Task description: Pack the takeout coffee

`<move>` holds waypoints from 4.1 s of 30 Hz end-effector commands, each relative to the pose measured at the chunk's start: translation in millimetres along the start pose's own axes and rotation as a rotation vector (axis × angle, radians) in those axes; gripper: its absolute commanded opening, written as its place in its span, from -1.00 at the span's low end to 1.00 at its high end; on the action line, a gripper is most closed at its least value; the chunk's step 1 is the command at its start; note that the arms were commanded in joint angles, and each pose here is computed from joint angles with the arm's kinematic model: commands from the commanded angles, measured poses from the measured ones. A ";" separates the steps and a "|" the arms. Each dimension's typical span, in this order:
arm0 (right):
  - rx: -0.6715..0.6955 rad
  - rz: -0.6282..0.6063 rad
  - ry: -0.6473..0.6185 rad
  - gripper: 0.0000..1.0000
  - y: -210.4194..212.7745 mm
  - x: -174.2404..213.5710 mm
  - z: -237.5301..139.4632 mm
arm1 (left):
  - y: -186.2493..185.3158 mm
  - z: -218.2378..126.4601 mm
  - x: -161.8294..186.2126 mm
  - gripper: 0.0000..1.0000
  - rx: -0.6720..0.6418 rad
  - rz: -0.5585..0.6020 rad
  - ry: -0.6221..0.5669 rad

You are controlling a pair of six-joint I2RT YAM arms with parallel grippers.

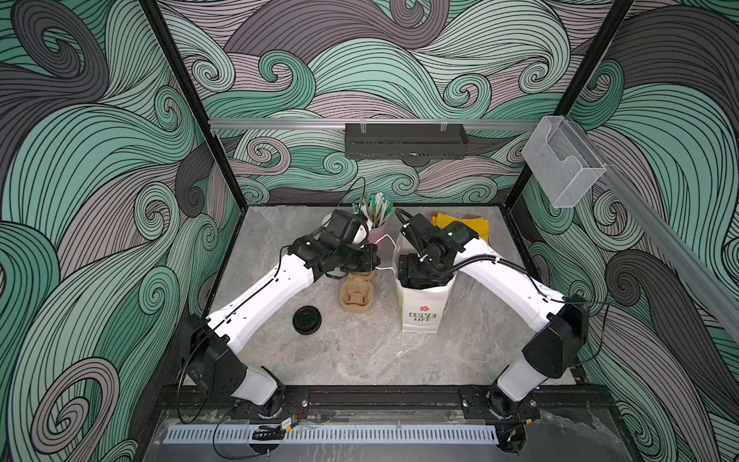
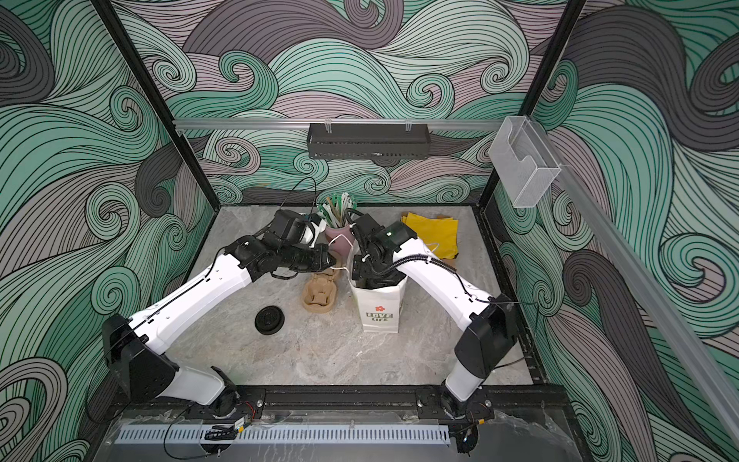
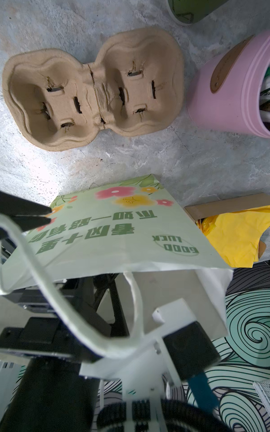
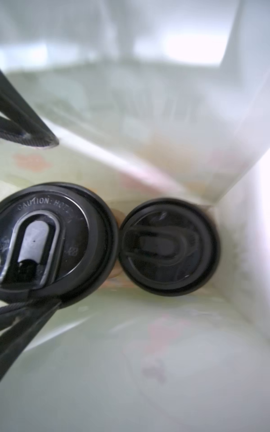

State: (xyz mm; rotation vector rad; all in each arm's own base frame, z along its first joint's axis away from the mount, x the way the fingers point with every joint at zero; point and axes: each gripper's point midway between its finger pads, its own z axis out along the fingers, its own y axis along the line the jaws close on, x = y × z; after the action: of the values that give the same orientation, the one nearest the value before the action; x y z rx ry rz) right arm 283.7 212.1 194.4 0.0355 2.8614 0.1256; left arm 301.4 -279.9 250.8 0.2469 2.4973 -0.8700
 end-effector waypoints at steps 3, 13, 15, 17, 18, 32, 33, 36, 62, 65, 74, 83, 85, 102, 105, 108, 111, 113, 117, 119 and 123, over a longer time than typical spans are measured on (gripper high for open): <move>-0.057 -0.044 -0.162 0.95 12.3 -26.0 -30.9 | -8.7 -2.5 0.2 -1.00 0.029 0.034 0.002; -0.157 -0.084 -0.337 0.71 20.5 -37.7 -86.0 | -25.3 0.9 -0.1 -1.00 0.085 0.065 0.001; -0.194 -0.094 -0.365 0.64 24.4 -38.2 -97.8 | -29.9 1.5 0.2 -1.00 0.099 0.075 0.002; -0.249 -0.112 -0.405 0.59 30.2 -38.9 -115.5 | -34.7 2.9 0.5 -1.00 0.113 0.086 0.005; -0.274 -0.123 -0.422 0.58 31.9 -38.3 -125.6 | -37.5 3.0 0.1 -1.00 0.121 0.092 0.005; -0.248 -0.107 -0.492 0.59 -44.7 6.8 -202.7 | -74.5 -23.4 -19.0 0.54 0.268 0.163 -0.102; -0.238 -0.093 -0.503 0.60 -52.6 9.6 -205.9 | -75.6 -24.0 -20.5 0.70 0.271 0.172 -0.111; -0.219 -0.040 -0.552 0.63 -73.6 13.0 -217.0 | -81.3 -53.6 -26.1 0.97 0.274 0.220 -0.190; -0.025 0.173 -0.406 0.64 -121.9 -24.0 -164.0 | 65.8 -77.1 -130.8 0.35 -0.390 -0.120 -0.301; -0.003 0.165 -0.398 0.63 -126.7 -34.0 -160.1 | 60.2 -50.3 -152.7 0.25 -0.352 -0.094 -0.283; 0.030 0.128 -0.399 0.63 -126.2 -71.9 -154.4 | 42.7 16.7 -171.2 0.08 -0.305 -0.067 -0.208; 0.030 0.154 -0.386 0.62 -126.8 -77.2 -148.6 | 56.4 60.5 -165.7 0.02 -0.389 -0.056 -0.159; 0.019 0.169 -0.393 0.61 -125.7 -78.1 -149.7 | 63.7 67.1 -165.5 0.00 -0.415 -0.057 -0.157; -0.028 0.214 -0.419 0.58 -124.1 -71.2 -158.9 | 77.4 97.3 -188.2 -0.42 -0.442 -0.053 -0.243; -0.032 0.208 -0.417 0.58 -123.5 -71.0 -158.6 | 80.6 96.0 -190.6 -0.53 -0.462 -0.052 -0.257; -0.037 0.201 -0.409 0.58 -121.9 -71.2 -157.0 | 82.4 93.4 -193.3 -0.69 -0.478 -0.043 -0.271; -0.046 0.193 -0.404 0.58 -120.2 -70.5 -156.6 | 83.2 90.6 -194.6 -0.81 -0.489 -0.040 -0.279; -0.046 0.193 -0.408 0.58 -121.2 -69.8 -157.8 | 83.3 90.6 -194.6 -0.90 -0.489 -0.039 -0.278; -0.044 0.195 -0.414 0.58 -123.4 -67.5 -159.9 | 80.6 87.5 -195.6 -1.00 -0.487 -0.034 -0.284; -0.044 0.195 -0.418 0.58 -124.8 -65.3 -161.9 | 76.7 81.7 -197.7 -1.00 -0.485 -0.026 -0.295; -0.040 0.195 -0.425 0.59 -128.8 -61.0 -164.5 | 67.3 59.5 -201.8 -1.00 -0.486 -0.009 -0.321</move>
State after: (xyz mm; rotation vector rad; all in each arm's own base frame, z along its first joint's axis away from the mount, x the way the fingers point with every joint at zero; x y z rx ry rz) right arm 302.8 73.4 354.0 0.2969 2.4365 0.1940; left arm 526.9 -270.8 227.6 -0.0808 2.4036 -0.2442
